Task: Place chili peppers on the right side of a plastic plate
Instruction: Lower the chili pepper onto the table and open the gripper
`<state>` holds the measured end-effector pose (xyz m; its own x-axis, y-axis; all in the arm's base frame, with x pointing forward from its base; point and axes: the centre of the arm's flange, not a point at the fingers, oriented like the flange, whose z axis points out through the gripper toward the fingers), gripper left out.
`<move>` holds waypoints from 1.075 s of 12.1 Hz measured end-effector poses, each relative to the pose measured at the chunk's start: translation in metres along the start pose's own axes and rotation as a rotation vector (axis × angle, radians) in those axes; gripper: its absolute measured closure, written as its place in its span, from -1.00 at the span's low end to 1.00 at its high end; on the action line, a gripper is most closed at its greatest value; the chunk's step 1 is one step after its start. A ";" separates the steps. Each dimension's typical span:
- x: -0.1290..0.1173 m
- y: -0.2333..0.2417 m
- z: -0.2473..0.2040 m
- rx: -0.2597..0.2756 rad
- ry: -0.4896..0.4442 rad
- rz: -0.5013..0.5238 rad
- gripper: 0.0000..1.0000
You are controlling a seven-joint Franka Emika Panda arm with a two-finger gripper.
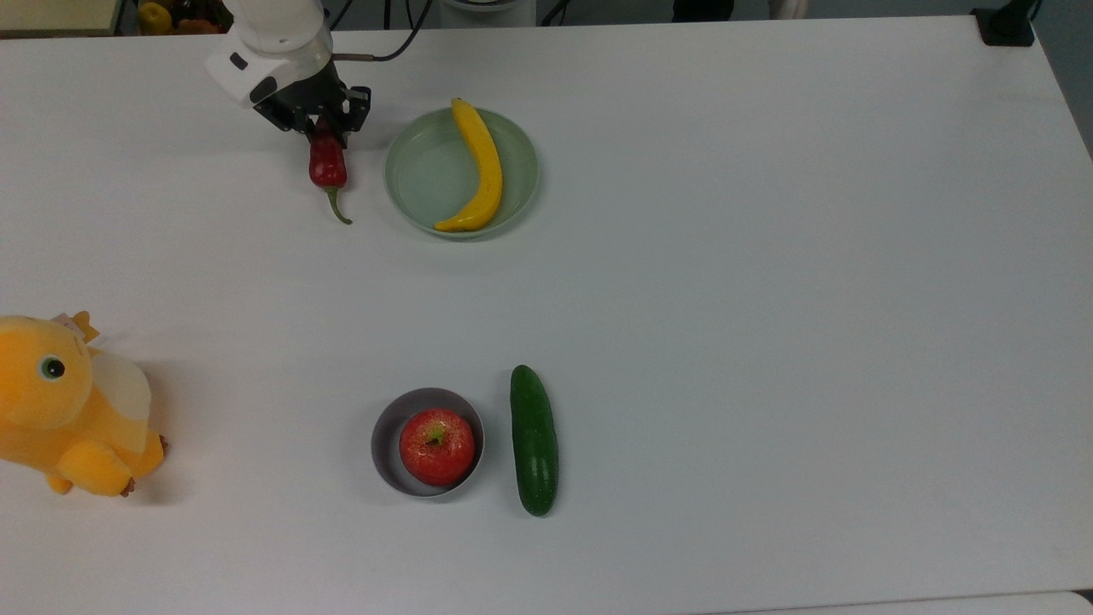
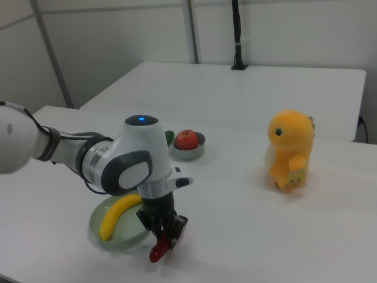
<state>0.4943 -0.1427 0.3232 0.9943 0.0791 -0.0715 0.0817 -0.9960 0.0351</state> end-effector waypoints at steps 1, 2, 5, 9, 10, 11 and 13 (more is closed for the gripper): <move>0.000 0.000 0.003 0.000 0.000 -0.001 0.33; 0.000 0.000 0.004 0.001 -0.001 -0.001 0.33; 0.001 0.000 0.005 0.001 -0.002 -0.002 0.33; 0.001 -0.001 0.010 0.005 -0.013 -0.004 0.02; 0.001 -0.001 0.012 0.007 -0.016 -0.005 -0.23; 0.001 -0.001 0.013 0.007 -0.018 -0.005 -0.54; 0.001 -0.001 0.013 0.007 -0.018 -0.006 -0.99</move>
<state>0.4943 -0.1419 0.3100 0.9925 0.0839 -0.0891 0.0867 -0.9959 0.0276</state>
